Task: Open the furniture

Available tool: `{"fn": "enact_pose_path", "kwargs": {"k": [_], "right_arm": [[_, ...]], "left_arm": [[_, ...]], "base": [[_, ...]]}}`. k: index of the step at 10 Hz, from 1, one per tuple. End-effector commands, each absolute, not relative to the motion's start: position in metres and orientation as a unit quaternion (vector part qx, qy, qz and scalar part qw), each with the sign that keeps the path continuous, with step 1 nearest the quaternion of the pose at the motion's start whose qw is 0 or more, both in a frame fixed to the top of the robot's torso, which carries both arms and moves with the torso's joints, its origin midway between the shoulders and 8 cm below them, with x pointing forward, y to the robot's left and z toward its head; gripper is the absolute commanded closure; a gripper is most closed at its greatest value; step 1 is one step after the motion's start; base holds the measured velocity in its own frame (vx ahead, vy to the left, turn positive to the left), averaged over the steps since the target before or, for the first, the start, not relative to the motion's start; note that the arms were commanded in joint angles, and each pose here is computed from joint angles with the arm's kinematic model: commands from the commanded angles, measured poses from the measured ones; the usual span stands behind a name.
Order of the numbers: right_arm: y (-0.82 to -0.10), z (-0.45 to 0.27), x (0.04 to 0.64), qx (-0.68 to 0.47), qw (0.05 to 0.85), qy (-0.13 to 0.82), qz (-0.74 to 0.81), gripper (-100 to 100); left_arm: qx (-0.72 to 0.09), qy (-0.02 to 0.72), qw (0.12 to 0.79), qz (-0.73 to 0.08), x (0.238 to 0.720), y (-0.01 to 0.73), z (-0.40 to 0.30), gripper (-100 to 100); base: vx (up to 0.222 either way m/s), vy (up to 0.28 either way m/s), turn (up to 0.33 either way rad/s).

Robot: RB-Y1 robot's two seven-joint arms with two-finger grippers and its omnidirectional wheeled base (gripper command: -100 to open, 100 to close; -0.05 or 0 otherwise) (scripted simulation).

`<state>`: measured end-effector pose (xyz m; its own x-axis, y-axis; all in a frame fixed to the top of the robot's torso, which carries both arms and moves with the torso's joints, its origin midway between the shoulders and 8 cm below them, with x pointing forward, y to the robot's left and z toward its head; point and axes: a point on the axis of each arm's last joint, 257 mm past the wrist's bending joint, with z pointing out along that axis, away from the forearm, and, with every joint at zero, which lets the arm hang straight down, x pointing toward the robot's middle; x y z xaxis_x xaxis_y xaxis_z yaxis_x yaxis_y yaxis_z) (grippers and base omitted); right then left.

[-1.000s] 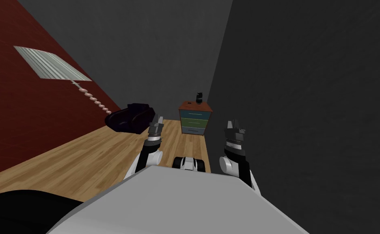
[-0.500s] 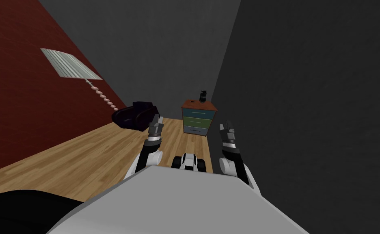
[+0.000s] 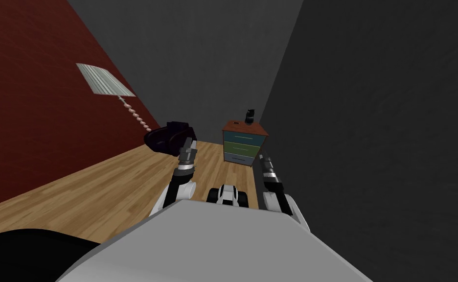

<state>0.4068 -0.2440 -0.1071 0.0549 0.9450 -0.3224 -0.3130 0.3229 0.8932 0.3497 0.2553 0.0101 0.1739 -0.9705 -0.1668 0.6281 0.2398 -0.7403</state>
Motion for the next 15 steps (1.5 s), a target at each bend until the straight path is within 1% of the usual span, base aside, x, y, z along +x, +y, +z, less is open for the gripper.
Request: {"fn": "enact_pose_path", "kwargs": {"k": [1,2,3,4,5,7,8,9,10,12,13,15], "right_arm": [[-0.244,-0.153,0.414,0.328,0.635,0.548,0.435,-100],[-0.246,-0.161,0.415,0.331,0.633,0.560,0.420,-100],[-0.245,-0.188,0.417,0.333,0.620,0.589,0.396,-100],[-0.248,-0.196,0.418,0.333,0.620,0.601,0.378,-100],[-0.247,-0.223,0.418,0.332,0.607,0.628,0.355,-100],[-0.252,-0.232,0.418,0.332,0.606,0.642,0.331,-100],[-0.254,-0.261,0.415,0.330,0.592,0.671,0.301,-100],[-0.258,-0.267,0.415,0.328,0.591,0.680,0.282,-100],[-0.259,-0.294,0.410,0.325,0.576,0.705,0.256,-100],[-0.268,-0.304,0.408,0.326,0.573,0.717,0.226,-100],[-0.271,-0.329,0.402,0.320,0.558,0.740,0.197,-100],[-0.276,-0.335,0.400,0.314,0.558,0.748,0.176,-100]], "left_arm": [[-0.266,0.322,0.719,-0.556,0.350,0.255,0.010,0],[-0.266,0.322,0.719,-0.556,0.350,0.255,0.010,0],[-0.266,0.322,0.719,-0.556,0.350,0.255,0.010,0],[-0.266,0.322,0.719,-0.556,0.350,0.255,0.010,0],[-0.266,0.322,0.719,-0.556,0.350,0.255,0.010,0],[-0.266,0.322,0.719,-0.556,0.350,0.255,0.010,0],[-0.266,0.322,0.719,-0.556,0.350,0.255,0.010,0],[-0.266,0.322,0.719,-0.556,0.350,0.255,0.010,0],[-0.266,0.322,0.719,-0.556,0.350,0.255,0.010,0],[-0.266,0.322,0.719,-0.556,0.350,0.255,0.010,0],[-0.266,0.322,0.719,-0.556,0.350,0.255,0.010,0],[-0.266,0.322,0.719,-0.556,0.350,0.255,0.010,0]], "base": [[0.077,0.019,0.213],[0.062,0.010,0.095],[0.078,0.019,0.173],[0.074,0.011,0.104],[0.074,0.018,0.205],[0.049,-0.001,0.049],[0.060,-0.002,0.196],[0.068,0.006,0.133],[0.092,0.006,0.204],[0.061,-0.006,0.048],[0.059,-0.005,0.218],[0.050,0.000,0.056]]}}
